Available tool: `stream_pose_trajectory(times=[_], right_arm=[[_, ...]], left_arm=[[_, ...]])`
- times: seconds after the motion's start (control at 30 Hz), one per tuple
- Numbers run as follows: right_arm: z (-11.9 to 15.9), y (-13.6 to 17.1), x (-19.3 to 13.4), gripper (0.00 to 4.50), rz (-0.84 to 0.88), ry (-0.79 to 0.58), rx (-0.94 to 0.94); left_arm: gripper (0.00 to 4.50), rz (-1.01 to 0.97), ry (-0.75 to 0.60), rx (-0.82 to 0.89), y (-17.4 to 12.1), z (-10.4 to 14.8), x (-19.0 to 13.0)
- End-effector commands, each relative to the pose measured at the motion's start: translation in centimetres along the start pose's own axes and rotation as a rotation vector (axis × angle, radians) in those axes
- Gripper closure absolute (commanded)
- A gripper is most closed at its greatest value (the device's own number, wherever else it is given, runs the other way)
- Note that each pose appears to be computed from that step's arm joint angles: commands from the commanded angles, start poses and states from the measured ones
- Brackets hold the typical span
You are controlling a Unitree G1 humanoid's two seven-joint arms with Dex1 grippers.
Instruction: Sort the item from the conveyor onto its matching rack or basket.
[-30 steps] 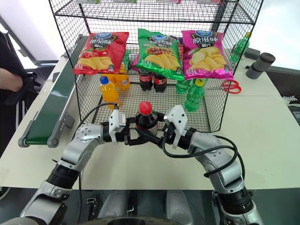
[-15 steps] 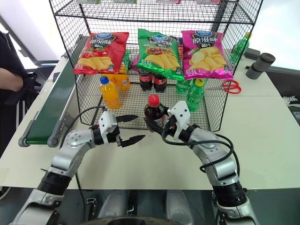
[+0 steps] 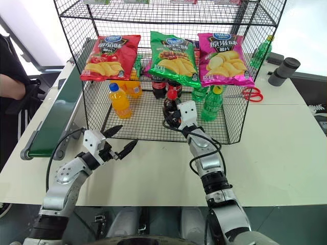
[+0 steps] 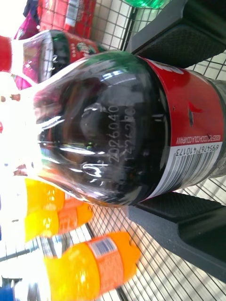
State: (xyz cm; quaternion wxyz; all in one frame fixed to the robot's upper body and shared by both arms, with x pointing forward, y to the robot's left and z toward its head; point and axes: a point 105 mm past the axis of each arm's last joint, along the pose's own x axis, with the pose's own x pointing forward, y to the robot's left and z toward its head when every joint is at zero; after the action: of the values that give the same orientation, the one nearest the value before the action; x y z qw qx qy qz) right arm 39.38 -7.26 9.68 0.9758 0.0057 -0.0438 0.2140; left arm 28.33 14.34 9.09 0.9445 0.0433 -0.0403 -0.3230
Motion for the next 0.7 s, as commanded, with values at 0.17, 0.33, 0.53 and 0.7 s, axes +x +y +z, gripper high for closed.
stream_pose_trajectory(times=[0.17, 0.33, 0.53, 0.7], right_arm=[[1.8, -1.0, 2.0, 1.52, -0.063, -0.086, 0.019], [1.6, -1.1, 2.4, 1.52, -0.055, -0.091, 0.034], [1.5, -0.2, 2.5, 1.52, 0.001, -0.094, 0.065], [1.5, -0.2, 2.2, 0.05, 0.0, -0.102, 0.026]], left_arm=[[0.05, 0.006, -0.053, 0.009, -0.5, 1.6, -0.1], [0.05, -0.002, -0.049, 0.006, -0.6, 1.5, -0.1], [0.05, -0.018, -0.047, 0.01, -0.7, 1.5, 0.1], [0.0, -0.02, -0.049, 0.008, -0.6, 1.5, 0.4]])
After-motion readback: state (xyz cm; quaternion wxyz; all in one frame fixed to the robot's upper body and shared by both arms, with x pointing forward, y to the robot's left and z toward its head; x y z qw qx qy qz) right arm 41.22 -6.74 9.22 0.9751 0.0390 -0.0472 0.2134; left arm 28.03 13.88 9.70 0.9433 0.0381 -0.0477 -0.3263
